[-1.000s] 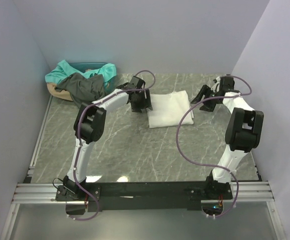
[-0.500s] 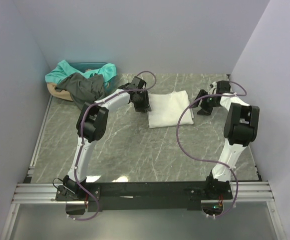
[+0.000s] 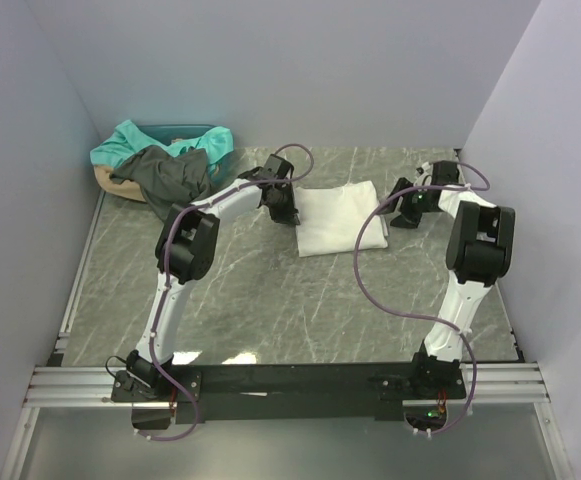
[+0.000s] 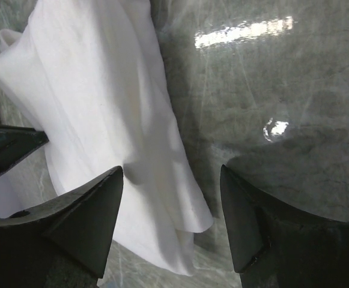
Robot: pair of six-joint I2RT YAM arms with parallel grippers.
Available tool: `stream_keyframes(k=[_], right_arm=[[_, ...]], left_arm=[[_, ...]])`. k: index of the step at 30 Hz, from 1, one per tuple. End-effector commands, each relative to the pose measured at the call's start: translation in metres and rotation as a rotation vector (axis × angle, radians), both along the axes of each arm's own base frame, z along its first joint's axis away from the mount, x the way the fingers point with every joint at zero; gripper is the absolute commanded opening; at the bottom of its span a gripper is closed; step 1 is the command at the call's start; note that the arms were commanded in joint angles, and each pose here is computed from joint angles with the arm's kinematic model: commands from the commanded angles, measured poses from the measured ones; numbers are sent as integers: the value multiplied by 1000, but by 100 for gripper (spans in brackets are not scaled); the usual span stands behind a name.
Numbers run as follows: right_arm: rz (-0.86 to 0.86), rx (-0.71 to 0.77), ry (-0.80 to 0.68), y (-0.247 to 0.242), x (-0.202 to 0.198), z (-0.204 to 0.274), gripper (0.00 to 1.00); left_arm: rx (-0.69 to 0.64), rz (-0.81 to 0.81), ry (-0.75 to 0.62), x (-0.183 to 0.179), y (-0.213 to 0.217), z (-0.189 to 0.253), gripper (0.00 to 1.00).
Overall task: Fold and stack the t-shirts
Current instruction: Neatly place the folded tshirt to the corner
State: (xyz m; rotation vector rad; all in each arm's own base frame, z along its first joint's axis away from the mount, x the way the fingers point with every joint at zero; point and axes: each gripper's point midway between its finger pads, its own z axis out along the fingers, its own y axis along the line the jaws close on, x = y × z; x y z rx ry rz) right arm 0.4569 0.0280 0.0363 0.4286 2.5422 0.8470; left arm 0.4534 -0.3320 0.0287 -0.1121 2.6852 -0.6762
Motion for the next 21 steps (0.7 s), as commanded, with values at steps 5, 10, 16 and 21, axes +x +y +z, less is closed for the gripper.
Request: stream_keyframes(k=[5,10,16,21], right_arm=[[87,20,-5,28,1,-8,71],[125,-5,9,37,-1,-6,69],[160,-50,31,46,-2,-7,62],[164,-90,47,45,-1,-7,35]], left_arm=[[27,-12,35,-8,2,-17,6],[15,-12,32,-7,0,-16,6],[0,-16,23,-6,-2,-12,7],[-23,-25,16,-6,-6,-6,21]])
